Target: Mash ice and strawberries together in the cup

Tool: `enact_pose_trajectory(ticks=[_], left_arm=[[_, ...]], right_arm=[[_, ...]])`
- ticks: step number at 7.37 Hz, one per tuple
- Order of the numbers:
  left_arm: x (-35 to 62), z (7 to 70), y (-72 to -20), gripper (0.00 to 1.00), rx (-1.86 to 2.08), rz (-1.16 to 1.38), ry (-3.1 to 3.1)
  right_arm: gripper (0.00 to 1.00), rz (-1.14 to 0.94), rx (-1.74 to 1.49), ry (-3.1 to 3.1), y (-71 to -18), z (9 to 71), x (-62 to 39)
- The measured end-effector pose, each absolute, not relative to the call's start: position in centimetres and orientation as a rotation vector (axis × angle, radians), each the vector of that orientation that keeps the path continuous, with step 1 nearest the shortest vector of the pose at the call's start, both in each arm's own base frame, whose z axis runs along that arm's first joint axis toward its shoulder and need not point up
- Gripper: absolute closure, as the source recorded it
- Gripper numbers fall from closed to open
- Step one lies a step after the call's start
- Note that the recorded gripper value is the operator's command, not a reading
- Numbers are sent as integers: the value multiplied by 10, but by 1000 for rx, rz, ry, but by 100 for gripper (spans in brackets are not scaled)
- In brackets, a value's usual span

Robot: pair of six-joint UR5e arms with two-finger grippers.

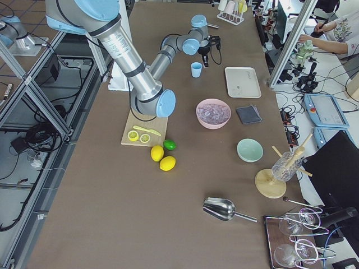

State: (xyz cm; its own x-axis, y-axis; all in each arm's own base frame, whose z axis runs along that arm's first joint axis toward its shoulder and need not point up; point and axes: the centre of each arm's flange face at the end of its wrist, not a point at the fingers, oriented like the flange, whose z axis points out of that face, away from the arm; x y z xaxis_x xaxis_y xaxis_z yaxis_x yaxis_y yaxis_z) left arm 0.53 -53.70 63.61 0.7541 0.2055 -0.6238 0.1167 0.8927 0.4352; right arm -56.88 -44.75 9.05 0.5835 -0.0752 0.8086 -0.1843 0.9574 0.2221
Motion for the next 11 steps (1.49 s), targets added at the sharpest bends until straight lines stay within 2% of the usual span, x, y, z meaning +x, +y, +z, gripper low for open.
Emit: enact_pose_trajectory(ticks=[4, 6, 7, 9, 11], left_arm=[[13, 618, -533, 3, 446, 37, 826], [17, 611, -532, 3, 444, 35, 843], [17, 611, -532, 3, 443, 35, 844], [17, 611, -532, 3, 444, 34, 841], [17, 613, -532, 3, 442, 32, 836]], right_arm=[[100, 73, 315, -909, -434, 99, -606], [6, 64, 313, -901, -431, 103, -611], [1, 68, 315, -898, -432, 102, -615], [1, 69, 323, -903, -442, 96, -610], [1, 24, 277, -949, -485, 94, -542]])
